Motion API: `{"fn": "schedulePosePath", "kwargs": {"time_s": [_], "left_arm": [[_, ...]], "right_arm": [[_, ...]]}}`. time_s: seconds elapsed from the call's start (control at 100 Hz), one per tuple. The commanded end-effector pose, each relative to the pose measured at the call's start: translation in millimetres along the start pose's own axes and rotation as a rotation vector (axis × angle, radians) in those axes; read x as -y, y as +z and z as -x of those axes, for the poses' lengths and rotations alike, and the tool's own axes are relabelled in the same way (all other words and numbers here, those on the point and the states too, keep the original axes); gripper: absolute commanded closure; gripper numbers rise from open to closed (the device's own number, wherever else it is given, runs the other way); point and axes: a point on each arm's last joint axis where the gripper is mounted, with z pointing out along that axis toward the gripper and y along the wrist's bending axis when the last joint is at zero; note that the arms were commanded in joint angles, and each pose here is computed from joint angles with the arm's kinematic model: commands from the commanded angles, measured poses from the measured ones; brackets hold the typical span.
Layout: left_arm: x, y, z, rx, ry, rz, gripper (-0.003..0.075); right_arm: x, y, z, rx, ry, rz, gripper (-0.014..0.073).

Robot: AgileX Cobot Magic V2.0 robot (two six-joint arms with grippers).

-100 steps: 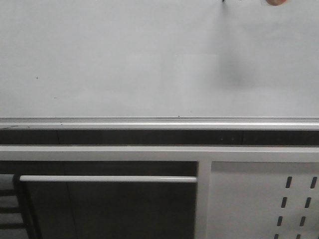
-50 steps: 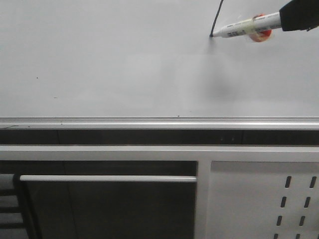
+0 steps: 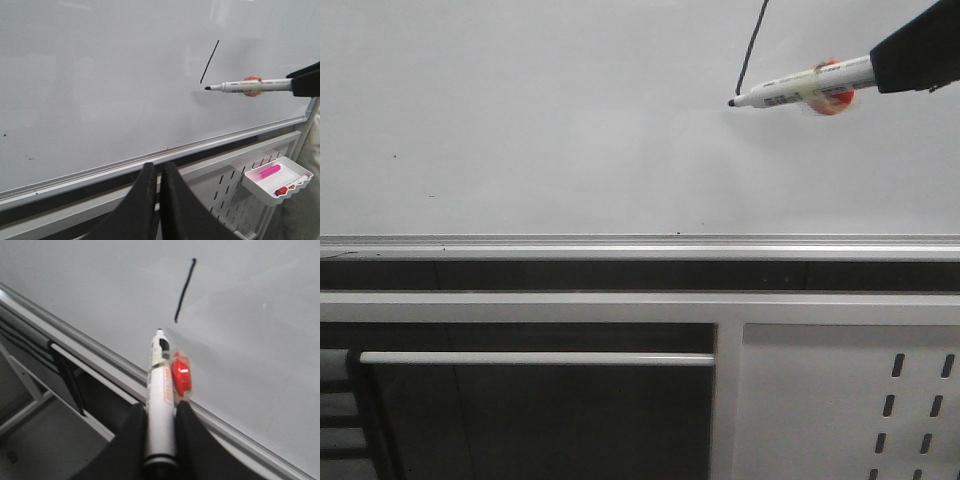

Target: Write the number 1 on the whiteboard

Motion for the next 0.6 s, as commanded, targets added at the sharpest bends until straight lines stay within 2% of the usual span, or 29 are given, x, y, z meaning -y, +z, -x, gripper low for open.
{"fn": "schedulePosePath", "kwargs": {"time_s": [0.0,0.16,0.29,0.51,0.59], "left_arm": [[3.5,2.6,13.9,0.107,0.008,-0.016,0.0738],[3.9,2.5,14.3,0.111,0.012,-0.019,0.0738],[6.2,2.5,14.3,0.112,0.035,-0.044,0.0738],[22.9,0.2,13.2,0.123,0.205,-0.221,0.0738],[25.0,0.0,9.8,0.093,0.235,-0.247,0.0738]], "right_arm": [[-2.6,-22.0,18.6,0.114,-0.027,-0.007,0.0665],[-18.3,-56.0,20.6,0.186,-0.051,0.089,0.0665],[-30.2,-64.8,15.6,0.152,-0.038,0.204,0.0664],[-37.2,-65.2,10.5,0.091,-0.008,0.288,0.0664],[-38.5,-65.5,9.5,0.075,0.018,0.304,0.0664]]}}
